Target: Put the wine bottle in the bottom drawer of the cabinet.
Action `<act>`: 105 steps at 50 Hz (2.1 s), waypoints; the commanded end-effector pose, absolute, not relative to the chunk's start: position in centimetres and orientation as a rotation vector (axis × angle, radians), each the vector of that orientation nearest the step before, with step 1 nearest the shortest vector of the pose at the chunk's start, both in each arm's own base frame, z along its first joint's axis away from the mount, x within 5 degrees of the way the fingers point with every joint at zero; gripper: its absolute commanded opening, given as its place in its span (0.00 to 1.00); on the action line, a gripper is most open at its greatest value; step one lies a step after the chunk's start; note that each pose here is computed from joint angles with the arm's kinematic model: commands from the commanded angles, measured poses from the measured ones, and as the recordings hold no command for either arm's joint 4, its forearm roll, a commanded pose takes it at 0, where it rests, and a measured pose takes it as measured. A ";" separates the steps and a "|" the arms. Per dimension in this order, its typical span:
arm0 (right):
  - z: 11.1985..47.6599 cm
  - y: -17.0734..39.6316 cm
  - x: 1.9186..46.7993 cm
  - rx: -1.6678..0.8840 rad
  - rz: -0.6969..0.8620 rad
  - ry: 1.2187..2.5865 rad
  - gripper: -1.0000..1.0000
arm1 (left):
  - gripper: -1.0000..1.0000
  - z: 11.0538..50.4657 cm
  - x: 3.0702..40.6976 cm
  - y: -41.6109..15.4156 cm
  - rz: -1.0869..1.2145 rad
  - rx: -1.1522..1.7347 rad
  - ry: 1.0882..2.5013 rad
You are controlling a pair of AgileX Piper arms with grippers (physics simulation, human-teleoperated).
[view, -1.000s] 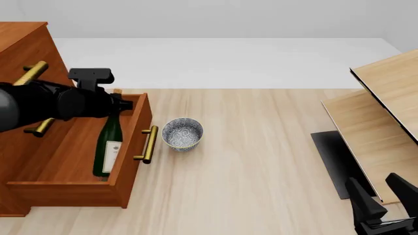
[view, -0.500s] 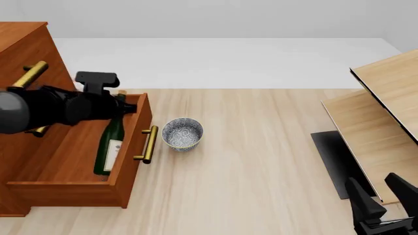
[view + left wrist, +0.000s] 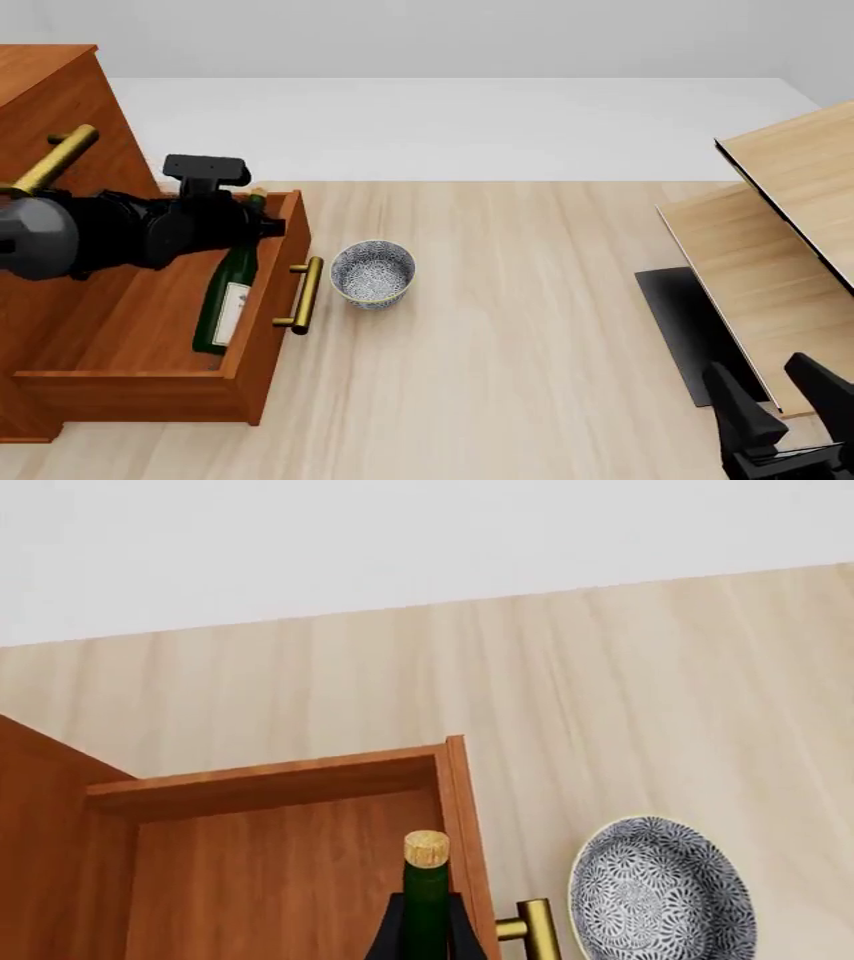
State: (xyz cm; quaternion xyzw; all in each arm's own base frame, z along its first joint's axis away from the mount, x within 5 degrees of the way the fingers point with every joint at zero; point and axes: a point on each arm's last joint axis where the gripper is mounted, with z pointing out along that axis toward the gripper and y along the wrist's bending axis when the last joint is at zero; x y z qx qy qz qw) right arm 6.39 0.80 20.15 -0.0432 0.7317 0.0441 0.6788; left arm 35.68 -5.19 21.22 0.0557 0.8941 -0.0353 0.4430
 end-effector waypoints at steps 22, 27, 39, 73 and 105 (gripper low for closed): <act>20.1 0.8 6.4 -0.103 0.100 1.650 1.00 | 0.00 15.0 33.0 -4.5 -0.131 -0.059 2.512; 20.1 0.8 6.4 -0.102 0.102 1.651 1.00 | 0.00 15.1 33.1 -4.4 -0.131 -0.069 2.512; 20.1 0.8 6.5 -0.103 0.100 1.652 1.00 | 0.00 15.2 33.1 -4.6 -0.132 -0.055 2.509; 20.1 0.9 6.5 -0.106 0.105 1.653 1.00 | 1.00 15.5 32.4 -5.9 -0.152 -0.008 2.511; 20.1 0.9 6.5 -0.108 0.106 1.654 1.00 | 1.00 18.5 32.4 -5.3 -0.128 0.031 2.485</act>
